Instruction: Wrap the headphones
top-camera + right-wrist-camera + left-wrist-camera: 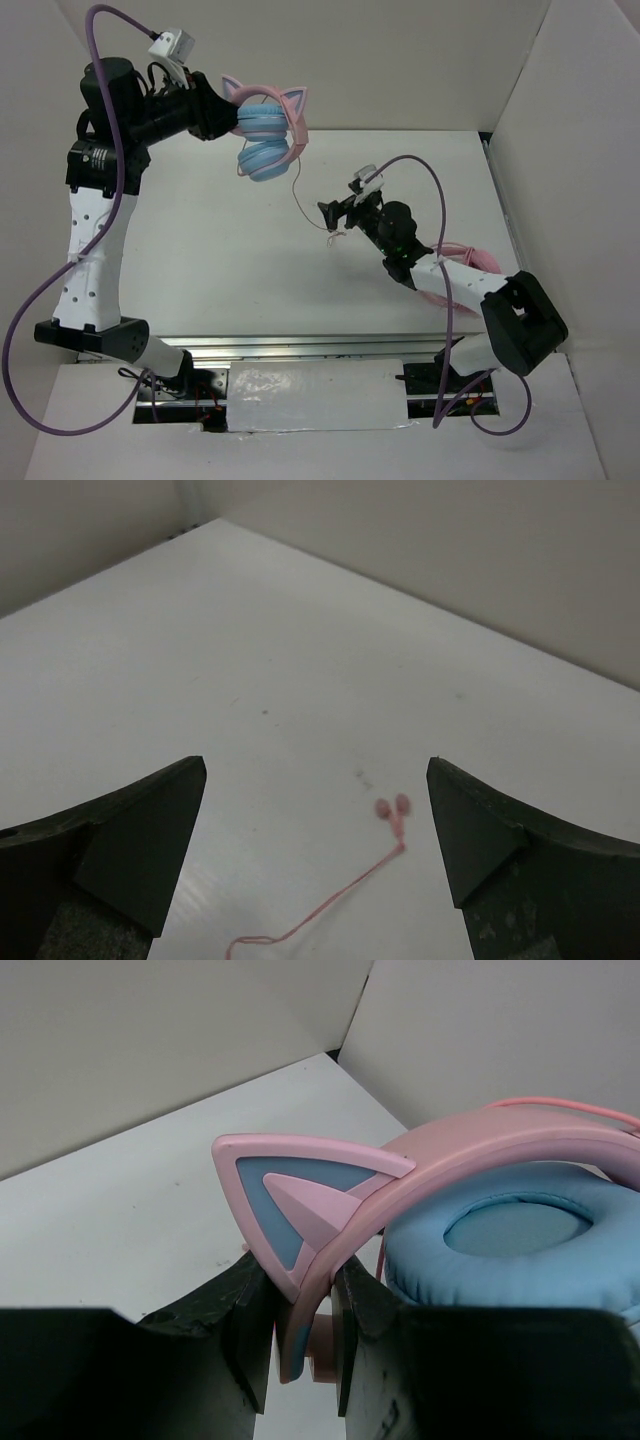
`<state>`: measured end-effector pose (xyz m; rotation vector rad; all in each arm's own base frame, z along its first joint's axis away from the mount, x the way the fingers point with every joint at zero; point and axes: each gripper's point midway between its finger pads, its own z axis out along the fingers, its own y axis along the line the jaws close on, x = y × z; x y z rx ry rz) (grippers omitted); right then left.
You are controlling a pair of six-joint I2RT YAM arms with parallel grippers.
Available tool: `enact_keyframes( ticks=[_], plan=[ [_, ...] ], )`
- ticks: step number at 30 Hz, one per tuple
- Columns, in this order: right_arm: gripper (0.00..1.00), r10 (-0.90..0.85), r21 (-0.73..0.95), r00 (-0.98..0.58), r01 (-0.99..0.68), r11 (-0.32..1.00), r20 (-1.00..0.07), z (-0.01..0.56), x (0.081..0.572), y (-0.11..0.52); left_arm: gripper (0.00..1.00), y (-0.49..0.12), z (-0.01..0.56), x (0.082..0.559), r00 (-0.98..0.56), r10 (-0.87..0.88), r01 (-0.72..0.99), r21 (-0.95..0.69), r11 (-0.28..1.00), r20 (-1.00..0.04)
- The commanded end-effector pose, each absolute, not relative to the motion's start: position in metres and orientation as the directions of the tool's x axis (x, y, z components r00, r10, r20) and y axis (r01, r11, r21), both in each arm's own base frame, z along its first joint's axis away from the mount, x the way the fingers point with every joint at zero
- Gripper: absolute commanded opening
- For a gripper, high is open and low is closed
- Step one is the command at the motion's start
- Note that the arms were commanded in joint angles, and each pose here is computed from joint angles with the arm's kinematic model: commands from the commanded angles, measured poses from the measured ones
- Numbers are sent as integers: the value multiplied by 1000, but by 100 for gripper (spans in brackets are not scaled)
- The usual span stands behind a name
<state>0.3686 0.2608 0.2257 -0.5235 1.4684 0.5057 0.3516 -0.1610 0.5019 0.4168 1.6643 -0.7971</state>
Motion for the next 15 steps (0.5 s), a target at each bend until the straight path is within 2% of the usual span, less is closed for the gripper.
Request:
enact_keyframes(
  ticks=[1,4,8,10,11,15],
  plan=[
    [100,34,2,80,-367,930,-996,261,395,216,0,-162,543,330,-125,-197,713,-226,664,-972],
    [100,40,35,29,-162,986,-999,256,408,181,0,-162,543,328,-115,-199,719,-220,659,-973],
    [100,129,126,34,-80,989,-991,257,412,154,0,-168,542,330,-110,-196,752,-210,624,-974],
    [100,115,105,49,-168,980,-992,257,398,158,0,-168,541,337,-122,-195,750,-219,624,-973],
    [100,85,66,56,-272,960,-995,248,379,169,0,-168,539,340,-127,-189,752,-218,621,-974],
    [100,44,10,63,-459,888,-997,220,327,186,0,-164,541,346,-123,-192,740,-219,636,-974]
  ],
)
